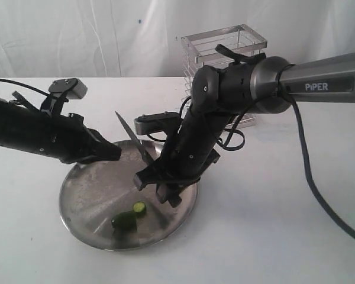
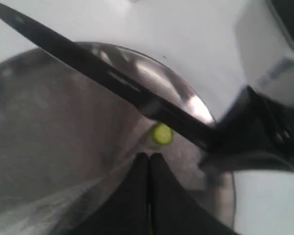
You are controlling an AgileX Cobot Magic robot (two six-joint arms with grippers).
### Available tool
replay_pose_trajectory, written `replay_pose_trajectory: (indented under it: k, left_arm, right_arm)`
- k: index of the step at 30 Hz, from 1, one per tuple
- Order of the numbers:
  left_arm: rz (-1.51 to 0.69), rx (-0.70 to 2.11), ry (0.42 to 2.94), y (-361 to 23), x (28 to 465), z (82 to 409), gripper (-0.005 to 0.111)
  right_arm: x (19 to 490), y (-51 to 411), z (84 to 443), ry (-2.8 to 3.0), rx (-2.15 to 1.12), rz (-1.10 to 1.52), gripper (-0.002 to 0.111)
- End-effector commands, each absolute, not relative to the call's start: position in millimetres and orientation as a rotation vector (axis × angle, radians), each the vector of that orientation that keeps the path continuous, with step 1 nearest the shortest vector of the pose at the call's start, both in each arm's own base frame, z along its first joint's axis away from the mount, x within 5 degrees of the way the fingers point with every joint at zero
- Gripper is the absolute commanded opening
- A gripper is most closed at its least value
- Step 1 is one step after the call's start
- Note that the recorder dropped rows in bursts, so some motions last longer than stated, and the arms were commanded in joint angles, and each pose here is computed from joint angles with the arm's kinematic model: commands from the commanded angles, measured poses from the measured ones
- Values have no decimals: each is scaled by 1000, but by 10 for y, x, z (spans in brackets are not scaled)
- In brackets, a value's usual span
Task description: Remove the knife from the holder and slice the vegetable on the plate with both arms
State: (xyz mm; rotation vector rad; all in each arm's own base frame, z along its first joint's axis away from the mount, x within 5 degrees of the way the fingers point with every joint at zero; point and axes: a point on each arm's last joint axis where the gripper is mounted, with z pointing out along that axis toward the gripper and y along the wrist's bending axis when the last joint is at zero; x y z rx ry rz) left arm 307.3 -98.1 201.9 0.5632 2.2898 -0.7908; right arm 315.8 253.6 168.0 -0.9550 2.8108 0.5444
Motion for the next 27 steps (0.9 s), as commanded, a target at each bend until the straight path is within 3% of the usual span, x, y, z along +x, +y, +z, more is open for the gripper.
replay_pose_trajectory:
  k: [1, 8, 18, 27]
  left_arm:
    - [-836, 871, 2280, -1026, 2912, 2003, 0]
    - [-838, 907, 2300, -1020, 2885, 1986, 0]
    - [-821, 1016, 2313, -1005, 2834, 1956, 1]
    - [-860, 1207, 2202, -1040, 2759, 1926, 44]
  right_arm:
    - [3235, 2468, 1706, 2822, -863, 543, 0]
    - [3162, 2443, 1697, 2886, -931, 550, 2]
    - [3169, 2475, 1709, 2863, -915, 596, 29]
    - [3231, 2446, 1741, 2813, -895, 563, 33]
